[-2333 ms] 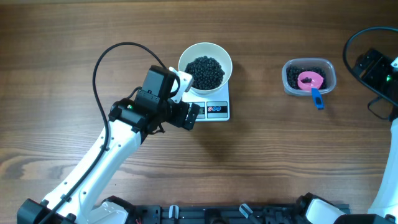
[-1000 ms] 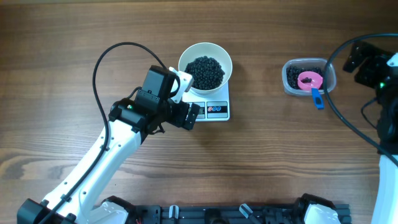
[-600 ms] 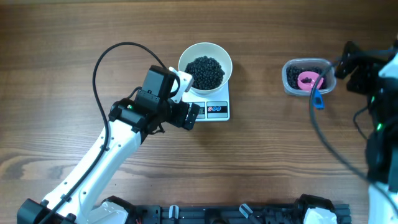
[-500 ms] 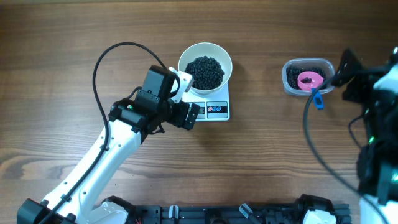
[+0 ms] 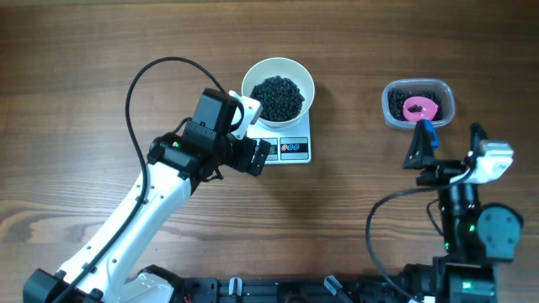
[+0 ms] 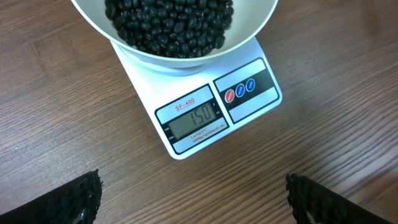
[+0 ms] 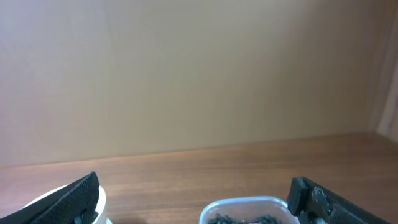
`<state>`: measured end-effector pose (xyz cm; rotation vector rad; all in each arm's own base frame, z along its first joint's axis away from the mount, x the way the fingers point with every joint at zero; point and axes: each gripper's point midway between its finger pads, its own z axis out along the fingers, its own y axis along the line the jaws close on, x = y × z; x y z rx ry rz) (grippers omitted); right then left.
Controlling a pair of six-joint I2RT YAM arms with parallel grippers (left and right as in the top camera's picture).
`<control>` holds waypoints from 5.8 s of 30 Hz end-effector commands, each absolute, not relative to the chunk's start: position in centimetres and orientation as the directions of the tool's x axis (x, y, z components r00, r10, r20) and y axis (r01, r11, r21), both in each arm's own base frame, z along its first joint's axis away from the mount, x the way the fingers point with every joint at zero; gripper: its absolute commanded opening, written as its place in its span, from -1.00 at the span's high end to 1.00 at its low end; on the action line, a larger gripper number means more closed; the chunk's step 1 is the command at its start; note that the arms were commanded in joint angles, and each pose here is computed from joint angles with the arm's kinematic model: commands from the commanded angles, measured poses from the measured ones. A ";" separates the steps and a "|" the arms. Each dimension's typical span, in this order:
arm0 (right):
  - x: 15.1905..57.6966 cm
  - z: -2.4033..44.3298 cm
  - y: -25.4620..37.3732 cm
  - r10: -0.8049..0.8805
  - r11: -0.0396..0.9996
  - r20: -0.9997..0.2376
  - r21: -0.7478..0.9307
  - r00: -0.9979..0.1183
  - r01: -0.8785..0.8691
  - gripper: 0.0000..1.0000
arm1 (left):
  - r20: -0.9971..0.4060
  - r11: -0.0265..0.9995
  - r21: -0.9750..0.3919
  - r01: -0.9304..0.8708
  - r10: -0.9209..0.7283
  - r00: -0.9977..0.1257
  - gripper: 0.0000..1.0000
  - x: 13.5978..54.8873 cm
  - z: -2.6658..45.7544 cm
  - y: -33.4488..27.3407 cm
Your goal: Scoop item into bowl and weigh 150g on scale
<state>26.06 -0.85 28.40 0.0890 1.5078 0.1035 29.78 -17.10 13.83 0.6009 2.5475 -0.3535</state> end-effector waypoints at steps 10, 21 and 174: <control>24.5 25.6 -0.8 0.195 0.981 -0.971 0.193 0.140 -0.029 -0.99 | -0.544 0.863 -0.138 0.487 0.345 -0.765 -1.00 30.1 14.8 -17.3; 23.7 24.2 -0.7 0.190 0.982 -0.964 0.187 0.188 -0.032 -0.99 | -0.544 0.863 -0.138 0.487 0.345 -0.765 -1.00 30.1 14.8 -17.3; 24.7 17.5 0.1 -0.016 1.000 -1.000 -0.016 0.002 -0.024 -0.99 | -0.544 0.863 -0.138 0.487 0.345 -0.765 -1.00 30.1 14.8 -17.3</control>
